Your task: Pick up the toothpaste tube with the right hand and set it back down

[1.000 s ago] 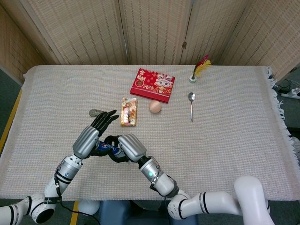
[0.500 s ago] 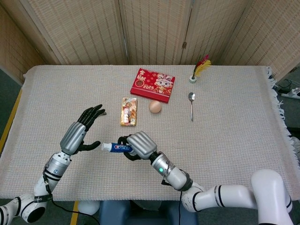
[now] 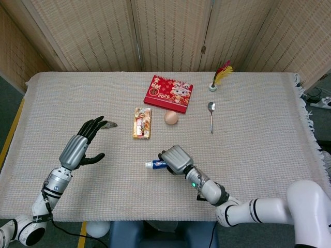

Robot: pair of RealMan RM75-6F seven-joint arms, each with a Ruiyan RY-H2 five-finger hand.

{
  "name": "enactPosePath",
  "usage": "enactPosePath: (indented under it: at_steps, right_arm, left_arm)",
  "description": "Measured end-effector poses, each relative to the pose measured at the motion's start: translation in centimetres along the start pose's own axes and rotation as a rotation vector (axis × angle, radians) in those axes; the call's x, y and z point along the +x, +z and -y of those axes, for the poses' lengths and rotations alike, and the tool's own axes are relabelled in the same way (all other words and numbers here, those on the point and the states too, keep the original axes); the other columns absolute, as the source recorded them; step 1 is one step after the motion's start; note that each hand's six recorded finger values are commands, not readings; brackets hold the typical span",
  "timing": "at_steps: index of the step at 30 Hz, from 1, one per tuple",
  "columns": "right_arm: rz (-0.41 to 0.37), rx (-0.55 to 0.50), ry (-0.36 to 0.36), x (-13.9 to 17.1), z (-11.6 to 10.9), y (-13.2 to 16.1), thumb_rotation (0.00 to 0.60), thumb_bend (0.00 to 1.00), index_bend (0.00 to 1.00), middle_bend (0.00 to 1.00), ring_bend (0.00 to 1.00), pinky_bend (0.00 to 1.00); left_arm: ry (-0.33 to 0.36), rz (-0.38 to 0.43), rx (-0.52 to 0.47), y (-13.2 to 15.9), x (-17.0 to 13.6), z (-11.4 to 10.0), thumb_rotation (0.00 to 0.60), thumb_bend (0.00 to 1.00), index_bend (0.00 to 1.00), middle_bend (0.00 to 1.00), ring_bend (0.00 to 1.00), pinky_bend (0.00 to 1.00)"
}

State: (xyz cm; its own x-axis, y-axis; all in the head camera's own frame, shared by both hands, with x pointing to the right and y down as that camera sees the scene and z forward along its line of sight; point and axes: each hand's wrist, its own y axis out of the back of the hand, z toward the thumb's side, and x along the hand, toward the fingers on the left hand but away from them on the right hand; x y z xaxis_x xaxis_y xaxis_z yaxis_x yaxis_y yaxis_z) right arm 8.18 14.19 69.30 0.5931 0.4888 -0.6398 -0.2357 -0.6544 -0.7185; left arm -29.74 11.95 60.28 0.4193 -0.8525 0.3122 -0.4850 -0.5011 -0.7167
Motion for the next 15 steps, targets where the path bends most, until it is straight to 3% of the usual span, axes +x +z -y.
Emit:
enactPosePath:
  at_steps: [3,6,15]
  right_arm:
    - [0.002,-0.004,0.008,0.1,0.1,0.0,0.6,0.96,0.12,0.17,0.3,0.28]
    - [0.01,-0.015,0.018,0.3,0.0,-0.2,0.6,0.96,0.01,0.07,0.19,0.2]
    - [0.061,-0.088,-0.055,2.8,-1.9,-2.7,0.6,0.96,0.0,0.06,0.2,0.2]
  left_arm:
    - [0.005,-0.011,0.005,-0.3,-0.1,-0.1,0.0,0.14,0.01,0.02,0.0,0.0]
    - [0.004,-0.024,0.012,-0.8,-0.2,-0.1,0.0,0.14,0.01,0.02,0.0,0.0]
    - [-0.004,-0.101,0.049,-3.0,-0.8,-0.5,0.0,0.14,0.0,0.02,0.0,0.0]
